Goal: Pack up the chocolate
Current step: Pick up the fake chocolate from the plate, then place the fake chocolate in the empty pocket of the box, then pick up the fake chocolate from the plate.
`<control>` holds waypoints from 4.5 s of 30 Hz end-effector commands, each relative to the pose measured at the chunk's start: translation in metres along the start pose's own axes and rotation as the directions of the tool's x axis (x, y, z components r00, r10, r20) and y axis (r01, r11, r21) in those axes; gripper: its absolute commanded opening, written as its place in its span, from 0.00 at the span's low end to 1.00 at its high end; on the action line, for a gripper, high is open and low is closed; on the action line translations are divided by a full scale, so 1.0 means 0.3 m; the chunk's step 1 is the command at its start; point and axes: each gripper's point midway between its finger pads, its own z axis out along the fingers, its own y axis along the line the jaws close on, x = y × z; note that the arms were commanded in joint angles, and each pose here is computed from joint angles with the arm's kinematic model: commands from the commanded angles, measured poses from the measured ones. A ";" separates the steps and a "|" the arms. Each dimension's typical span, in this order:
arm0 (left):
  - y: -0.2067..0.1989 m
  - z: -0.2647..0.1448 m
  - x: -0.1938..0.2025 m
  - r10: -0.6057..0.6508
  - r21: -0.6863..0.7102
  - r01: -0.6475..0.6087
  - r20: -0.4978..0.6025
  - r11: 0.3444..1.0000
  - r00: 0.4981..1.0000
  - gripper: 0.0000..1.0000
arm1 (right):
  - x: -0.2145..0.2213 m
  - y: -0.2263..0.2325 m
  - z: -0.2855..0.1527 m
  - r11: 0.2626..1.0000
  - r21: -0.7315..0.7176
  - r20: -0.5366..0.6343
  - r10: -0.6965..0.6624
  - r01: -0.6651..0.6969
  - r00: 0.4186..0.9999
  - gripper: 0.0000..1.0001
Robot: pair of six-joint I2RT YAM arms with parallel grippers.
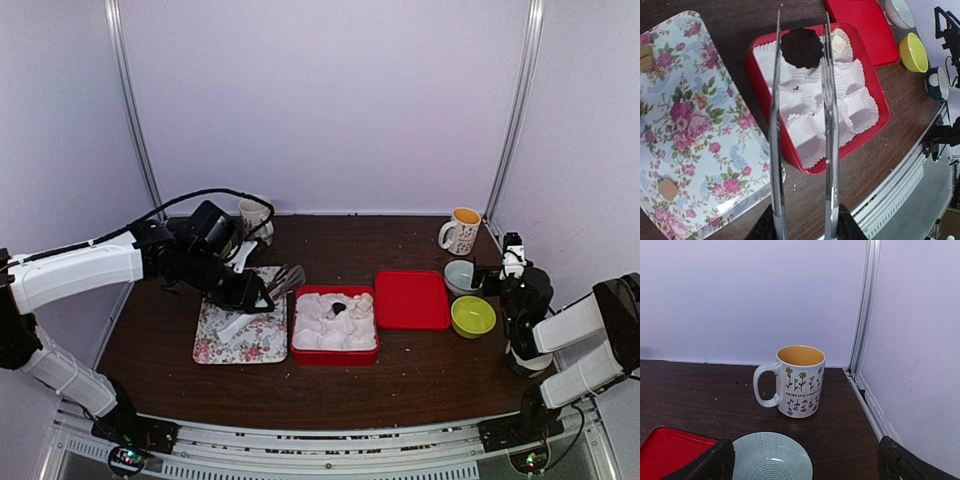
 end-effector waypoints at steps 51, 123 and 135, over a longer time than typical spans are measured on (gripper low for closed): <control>0.208 -0.049 -0.103 -0.035 -0.259 0.072 0.141 0.963 0.989 0.45 | -0.037 -0.008 0.011 1.000 0.006 0.030 0.009 -0.009 1.000 1.00; 0.553 0.118 -0.170 -0.186 -0.440 0.187 0.047 0.878 0.981 0.28 | -0.036 -0.007 0.010 1.000 0.006 0.030 0.009 -0.009 1.000 1.00; 0.436 -0.017 -0.117 -0.138 -0.328 0.152 0.065 0.932 0.988 0.25 | -0.035 -0.007 0.011 1.000 0.005 0.029 0.008 -0.009 1.000 1.00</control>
